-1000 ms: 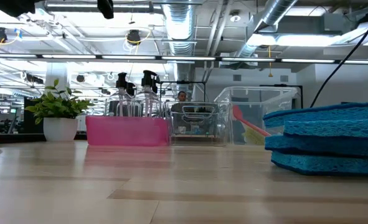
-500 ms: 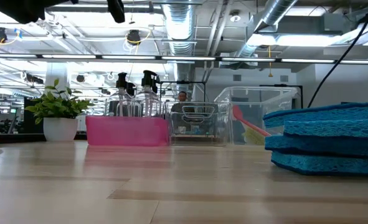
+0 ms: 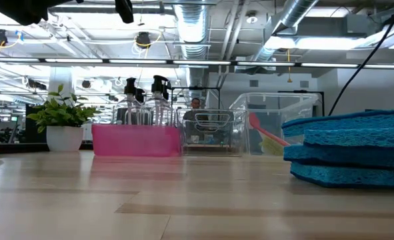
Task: Pick & Place Kitchen Sink Supplies
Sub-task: Put the red scrubbing brush into the white bin
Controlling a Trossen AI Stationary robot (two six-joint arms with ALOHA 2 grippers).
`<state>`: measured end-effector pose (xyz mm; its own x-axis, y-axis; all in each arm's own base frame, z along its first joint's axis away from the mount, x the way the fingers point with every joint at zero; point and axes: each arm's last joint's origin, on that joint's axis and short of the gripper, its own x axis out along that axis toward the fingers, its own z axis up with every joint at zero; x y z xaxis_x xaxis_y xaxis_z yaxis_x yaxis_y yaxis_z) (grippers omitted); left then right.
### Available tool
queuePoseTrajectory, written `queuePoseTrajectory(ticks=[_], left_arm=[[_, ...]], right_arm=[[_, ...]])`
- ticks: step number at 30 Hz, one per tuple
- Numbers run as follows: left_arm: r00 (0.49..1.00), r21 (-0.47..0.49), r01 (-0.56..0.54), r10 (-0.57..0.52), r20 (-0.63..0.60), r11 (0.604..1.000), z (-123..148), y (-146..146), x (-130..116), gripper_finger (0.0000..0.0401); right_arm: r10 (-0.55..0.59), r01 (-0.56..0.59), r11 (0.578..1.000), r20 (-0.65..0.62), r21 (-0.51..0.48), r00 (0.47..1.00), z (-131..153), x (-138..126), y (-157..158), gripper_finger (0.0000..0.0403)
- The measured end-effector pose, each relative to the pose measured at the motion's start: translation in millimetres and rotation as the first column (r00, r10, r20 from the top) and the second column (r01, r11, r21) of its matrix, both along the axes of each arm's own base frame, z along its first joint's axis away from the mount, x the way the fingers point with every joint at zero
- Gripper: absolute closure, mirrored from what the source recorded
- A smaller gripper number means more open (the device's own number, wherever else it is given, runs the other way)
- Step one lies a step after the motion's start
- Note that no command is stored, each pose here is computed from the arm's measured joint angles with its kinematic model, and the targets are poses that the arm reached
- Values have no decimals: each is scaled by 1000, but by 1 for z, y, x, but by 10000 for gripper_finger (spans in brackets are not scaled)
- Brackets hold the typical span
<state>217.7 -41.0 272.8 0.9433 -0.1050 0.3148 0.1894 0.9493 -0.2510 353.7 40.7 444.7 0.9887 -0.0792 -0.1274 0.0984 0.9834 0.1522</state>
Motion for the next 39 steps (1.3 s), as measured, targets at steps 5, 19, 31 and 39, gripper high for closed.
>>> queuePoseTrajectory(ticks=[5,19,31,39], left_arm=[[1000,0,1,-1,1,1000,0,0,0,378],[1000,3,-4,4,-7,1000,-1,0,0,370],[999,-16,-43,43,0,999,1,1,0,257],[995,25,-102,102,-1,994,0,3,0,171]], right_arm=[[-1,1,1000,2,2,1000,0,0,0,301],[1,-1,1000,-20,-3,1000,-2,-1,0,392],[2,-2,1000,-43,-19,999,-4,-1,0,393],[-15,12,1000,-120,-25,993,-10,-3,-3,393]])
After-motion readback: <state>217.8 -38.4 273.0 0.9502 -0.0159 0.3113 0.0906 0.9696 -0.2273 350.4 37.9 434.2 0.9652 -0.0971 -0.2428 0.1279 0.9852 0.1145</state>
